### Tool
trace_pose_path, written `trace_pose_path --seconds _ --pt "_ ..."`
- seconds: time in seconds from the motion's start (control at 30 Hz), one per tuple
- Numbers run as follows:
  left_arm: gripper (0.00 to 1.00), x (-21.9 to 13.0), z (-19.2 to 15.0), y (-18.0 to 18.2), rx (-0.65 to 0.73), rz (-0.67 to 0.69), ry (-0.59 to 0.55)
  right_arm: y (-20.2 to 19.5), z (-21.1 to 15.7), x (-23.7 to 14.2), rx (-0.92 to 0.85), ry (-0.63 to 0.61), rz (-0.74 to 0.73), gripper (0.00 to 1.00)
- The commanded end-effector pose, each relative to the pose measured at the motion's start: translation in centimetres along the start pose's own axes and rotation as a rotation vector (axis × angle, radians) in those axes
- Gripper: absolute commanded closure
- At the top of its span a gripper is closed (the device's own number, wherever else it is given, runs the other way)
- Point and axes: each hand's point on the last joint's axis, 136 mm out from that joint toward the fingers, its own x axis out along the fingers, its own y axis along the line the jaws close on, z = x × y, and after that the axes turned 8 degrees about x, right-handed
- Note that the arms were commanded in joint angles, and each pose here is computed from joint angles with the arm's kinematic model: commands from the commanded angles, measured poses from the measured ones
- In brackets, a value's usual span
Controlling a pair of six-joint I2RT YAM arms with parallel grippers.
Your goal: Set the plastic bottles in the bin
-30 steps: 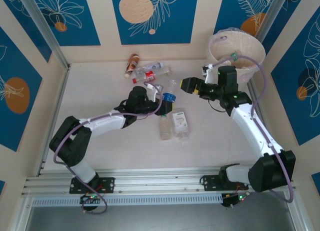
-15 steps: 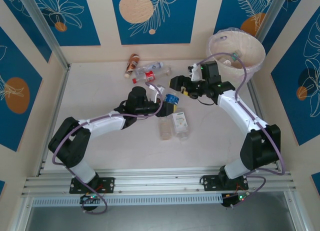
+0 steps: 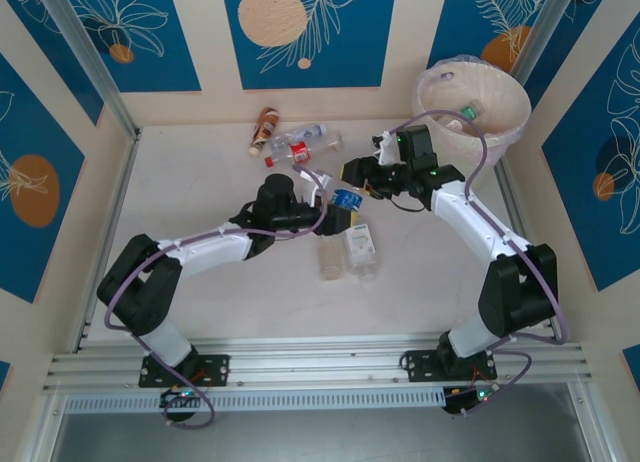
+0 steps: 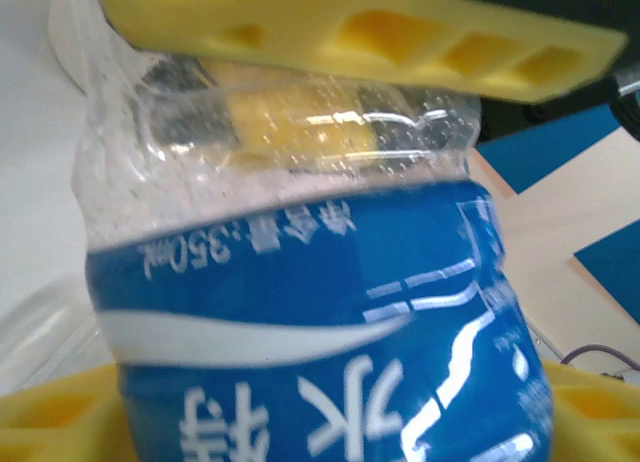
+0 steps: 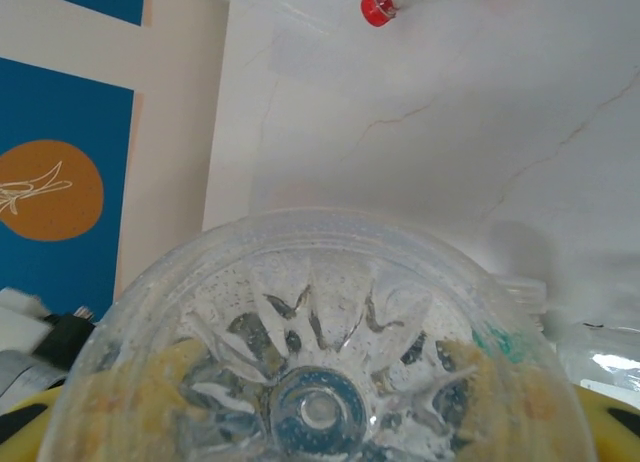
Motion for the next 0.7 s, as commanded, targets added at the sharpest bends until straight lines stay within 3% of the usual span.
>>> trace_pose_path --seconds 0.0,0.2,0.37,0.53,0.67 --pt "0.00 -0.4 0.9 -1.6 0.041 -0.035 -0.011 0.7 0.8 -1.3 -0.059 -0.073 0.004 0.54" --pt "0.00 -1.4 1.5 -1.3 0.065 0.009 -0.078 0.0 1.6 -2.9 -0.073 -0.160 -0.047 0.56" --pt "0.00 -3.7 2.0 -0.2 0.123 0.128 -0.174 -0.5 2.1 -4.8 -0.103 -0.218 -0.099 0.57" --pt "0.00 -5.8 1.9 2.0 0.138 0.303 -0.212 -0.4 2.6 -7.5 -0.137 -0.300 -0.140 0.57" --pt "0.00 -6.8 1.7 2.8 0.151 0.363 -0.229 0.1 3.0 -10.0 -0.179 -0.385 -0.167 0.57"
